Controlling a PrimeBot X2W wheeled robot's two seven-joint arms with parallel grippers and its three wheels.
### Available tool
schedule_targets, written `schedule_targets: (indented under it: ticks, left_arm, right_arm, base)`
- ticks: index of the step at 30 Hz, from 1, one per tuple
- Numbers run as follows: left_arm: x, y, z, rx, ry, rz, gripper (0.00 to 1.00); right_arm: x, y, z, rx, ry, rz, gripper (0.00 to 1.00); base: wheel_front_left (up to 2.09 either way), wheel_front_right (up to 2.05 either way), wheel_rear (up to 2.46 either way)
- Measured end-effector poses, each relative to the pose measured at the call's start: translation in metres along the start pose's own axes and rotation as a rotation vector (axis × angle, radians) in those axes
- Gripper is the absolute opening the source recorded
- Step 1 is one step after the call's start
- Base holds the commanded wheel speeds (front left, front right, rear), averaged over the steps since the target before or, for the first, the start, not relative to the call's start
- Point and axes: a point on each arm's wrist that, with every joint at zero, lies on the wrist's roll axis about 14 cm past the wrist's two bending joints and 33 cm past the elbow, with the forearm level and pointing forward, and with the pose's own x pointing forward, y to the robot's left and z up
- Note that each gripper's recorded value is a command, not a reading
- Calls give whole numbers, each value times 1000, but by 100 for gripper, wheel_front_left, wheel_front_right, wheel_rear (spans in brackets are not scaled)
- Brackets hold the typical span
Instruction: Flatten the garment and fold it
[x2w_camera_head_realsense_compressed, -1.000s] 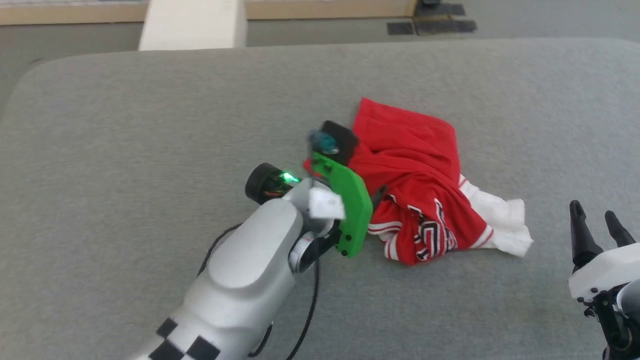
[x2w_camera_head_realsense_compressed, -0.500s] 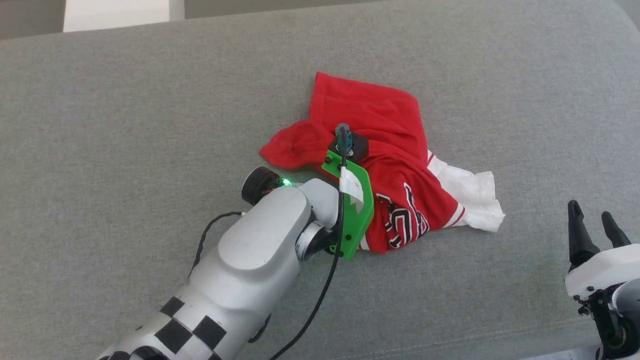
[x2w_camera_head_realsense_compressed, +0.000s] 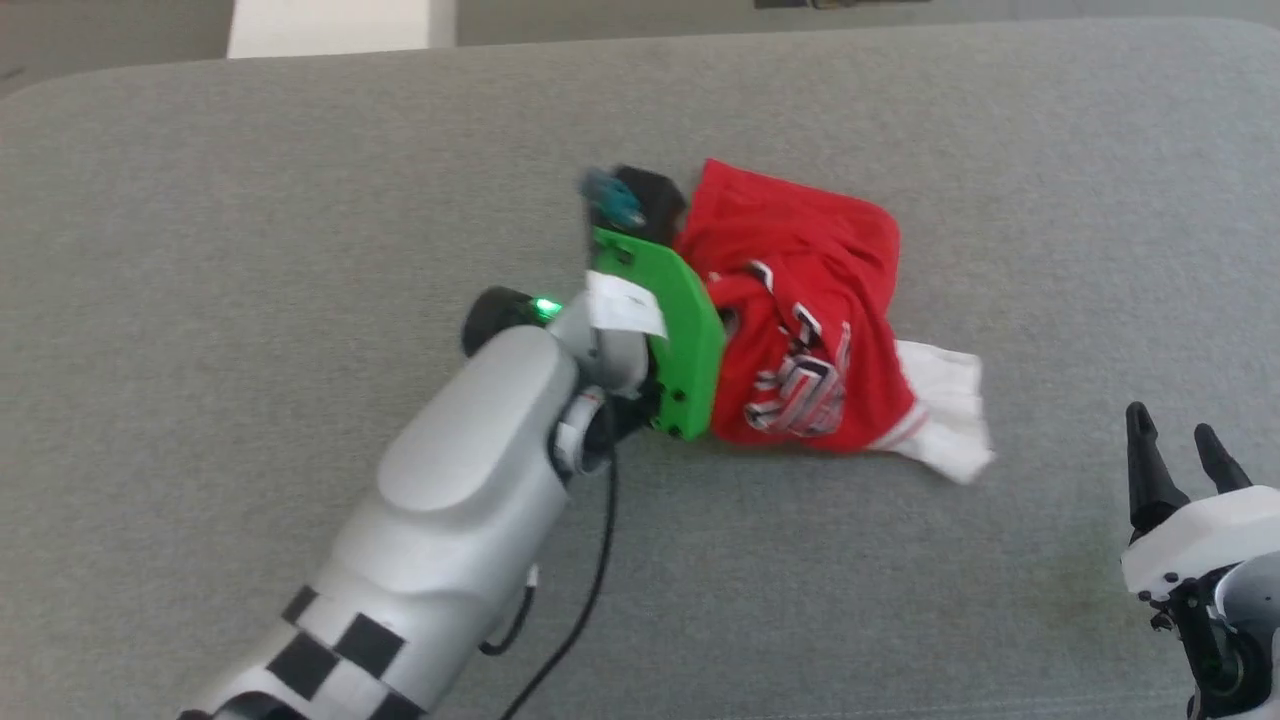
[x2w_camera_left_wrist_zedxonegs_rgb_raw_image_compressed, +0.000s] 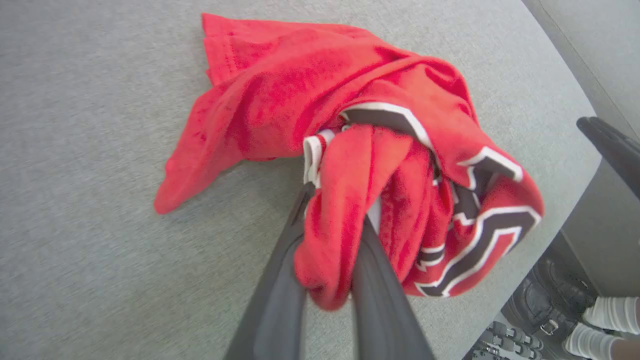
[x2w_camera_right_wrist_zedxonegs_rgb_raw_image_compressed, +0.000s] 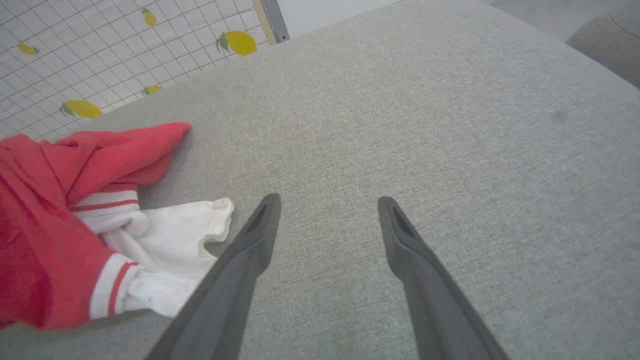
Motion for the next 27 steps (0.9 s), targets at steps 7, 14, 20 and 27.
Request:
schedule_targets:
  ticks: [7,14,20,27]
  left_arm:
    - [-66,104,-24,-294,-114,315,0]
    - [-112,131,-134,-570,-8,462,0]
    - [-125,123,-138,-678,-117,454,100]
    - [-185,146,-54,-597,-631,483,100]
  right_arm:
    - [4,37,7,-16,-9,102,100]
    - [4,61,8,-29,-5,167,100]
    - [3,70,3,-37,11,194,100]
    - [-2,79,8,-42,-5,222,100]
  base:
    - [0,0,0]
    - [0,0,0]
    - [0,0,0]
    - [0,0,0]
